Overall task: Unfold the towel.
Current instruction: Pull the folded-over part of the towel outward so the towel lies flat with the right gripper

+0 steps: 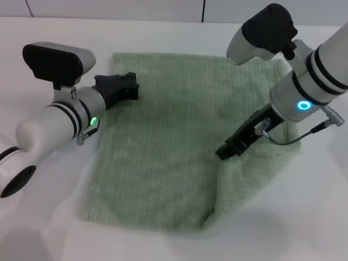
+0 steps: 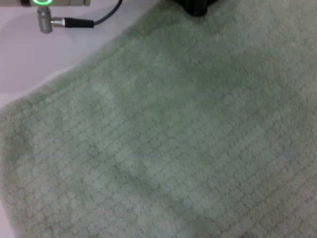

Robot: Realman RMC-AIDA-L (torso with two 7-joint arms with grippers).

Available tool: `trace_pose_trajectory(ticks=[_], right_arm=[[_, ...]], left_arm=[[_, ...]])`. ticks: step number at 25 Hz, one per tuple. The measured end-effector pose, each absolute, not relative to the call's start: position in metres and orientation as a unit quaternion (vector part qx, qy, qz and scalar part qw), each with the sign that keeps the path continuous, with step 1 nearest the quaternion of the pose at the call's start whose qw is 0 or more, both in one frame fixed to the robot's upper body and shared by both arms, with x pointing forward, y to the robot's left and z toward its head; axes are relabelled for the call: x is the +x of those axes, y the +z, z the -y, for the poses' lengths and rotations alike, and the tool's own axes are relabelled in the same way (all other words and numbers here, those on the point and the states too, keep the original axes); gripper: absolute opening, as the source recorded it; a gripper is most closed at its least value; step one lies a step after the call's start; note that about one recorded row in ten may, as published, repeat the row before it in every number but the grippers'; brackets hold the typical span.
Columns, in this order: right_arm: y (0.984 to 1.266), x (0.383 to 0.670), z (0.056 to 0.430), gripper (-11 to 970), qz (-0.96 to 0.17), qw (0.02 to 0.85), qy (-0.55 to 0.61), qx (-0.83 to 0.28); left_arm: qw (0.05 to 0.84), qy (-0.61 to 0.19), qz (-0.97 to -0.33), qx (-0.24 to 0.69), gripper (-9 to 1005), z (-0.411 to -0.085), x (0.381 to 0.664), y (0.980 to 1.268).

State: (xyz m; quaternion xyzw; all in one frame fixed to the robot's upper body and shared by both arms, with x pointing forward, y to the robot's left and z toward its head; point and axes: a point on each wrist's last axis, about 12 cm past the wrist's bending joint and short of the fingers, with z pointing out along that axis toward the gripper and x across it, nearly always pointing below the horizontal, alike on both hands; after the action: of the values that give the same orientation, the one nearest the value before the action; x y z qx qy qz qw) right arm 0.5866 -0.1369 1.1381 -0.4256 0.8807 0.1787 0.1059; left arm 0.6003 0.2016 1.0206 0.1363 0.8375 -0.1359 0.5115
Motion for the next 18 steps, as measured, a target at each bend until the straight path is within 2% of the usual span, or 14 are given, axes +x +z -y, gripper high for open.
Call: trace_pose_trajectory(ticks=[2,4,10,18], right_arm=[[1.140,0.586,0.137,531,-0.878,0.109,0.178,-0.430],[1.142,0.584,0.137,302,-0.872,0.109,0.177,-0.442],[1.147,0.579,0.136,74,-0.862,0.099,0.175,-0.466],[1.165,0.558,0.139,65,-0.841,0.089,0.155,-0.511]], left_arm=[[0.511,-0.136,-0.837,0.136,-2,-0.201,0.600,1.021],[0.512,-0.136,-0.837,0.137,-2,-0.201,0.600,1.021],[0.511,-0.136,-0.838,0.136,-2,-0.202,0.600,1.020],[0.511,-0.141,-0.838,0.131,-2,-0.201,0.599,1.020]])
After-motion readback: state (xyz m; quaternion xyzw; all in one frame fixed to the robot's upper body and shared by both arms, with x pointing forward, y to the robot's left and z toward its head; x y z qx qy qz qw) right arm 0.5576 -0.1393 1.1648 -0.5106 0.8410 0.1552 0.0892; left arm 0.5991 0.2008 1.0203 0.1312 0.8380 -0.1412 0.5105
